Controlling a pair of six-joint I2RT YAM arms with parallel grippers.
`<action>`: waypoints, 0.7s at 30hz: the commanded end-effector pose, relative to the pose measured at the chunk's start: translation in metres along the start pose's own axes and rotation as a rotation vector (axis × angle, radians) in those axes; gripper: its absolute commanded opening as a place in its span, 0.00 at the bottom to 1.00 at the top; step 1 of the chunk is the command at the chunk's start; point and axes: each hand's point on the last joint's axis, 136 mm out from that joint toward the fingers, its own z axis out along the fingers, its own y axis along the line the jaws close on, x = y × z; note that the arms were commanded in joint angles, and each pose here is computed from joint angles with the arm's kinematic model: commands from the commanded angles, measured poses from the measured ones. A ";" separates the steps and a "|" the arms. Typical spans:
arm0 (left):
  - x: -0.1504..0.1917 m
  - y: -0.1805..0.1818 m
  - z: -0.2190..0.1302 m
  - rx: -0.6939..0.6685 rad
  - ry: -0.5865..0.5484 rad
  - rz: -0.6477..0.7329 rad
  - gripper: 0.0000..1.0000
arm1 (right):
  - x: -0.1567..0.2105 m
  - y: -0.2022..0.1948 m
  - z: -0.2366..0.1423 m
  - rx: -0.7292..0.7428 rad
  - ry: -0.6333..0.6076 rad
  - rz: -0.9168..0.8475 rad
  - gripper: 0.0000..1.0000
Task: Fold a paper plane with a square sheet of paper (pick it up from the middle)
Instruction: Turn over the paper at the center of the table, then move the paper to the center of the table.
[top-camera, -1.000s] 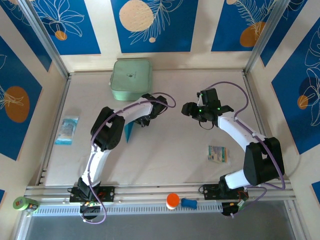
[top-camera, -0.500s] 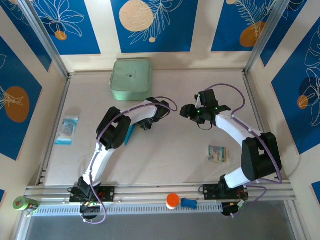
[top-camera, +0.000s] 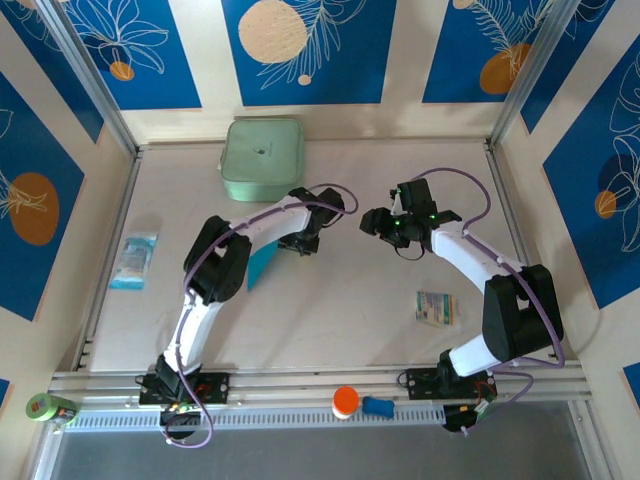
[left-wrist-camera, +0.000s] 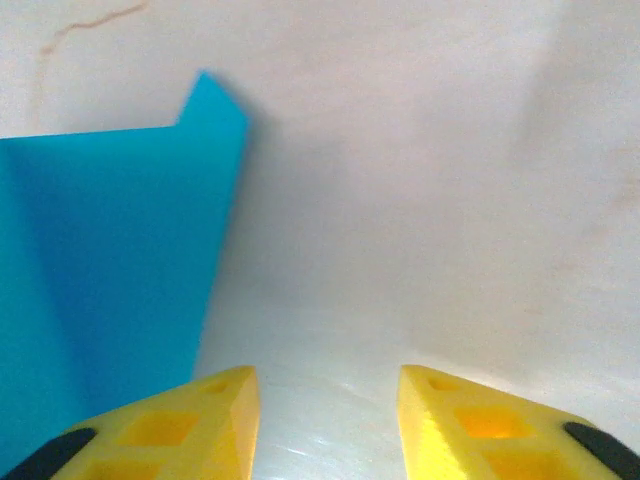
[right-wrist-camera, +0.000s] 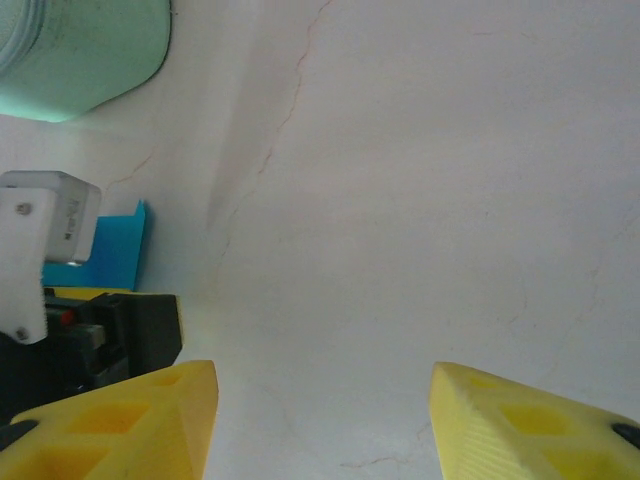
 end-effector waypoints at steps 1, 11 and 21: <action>0.001 -0.038 -0.033 0.263 -0.008 -0.030 0.44 | -0.008 0.004 -0.005 -0.017 -0.033 0.018 0.58; 0.028 -0.044 -0.066 0.525 0.003 -0.122 0.48 | -0.005 -0.002 -0.001 -0.020 -0.022 0.040 0.58; 0.040 0.028 -0.017 0.411 0.010 -0.325 0.47 | 0.000 0.000 0.007 -0.026 0.008 0.047 0.57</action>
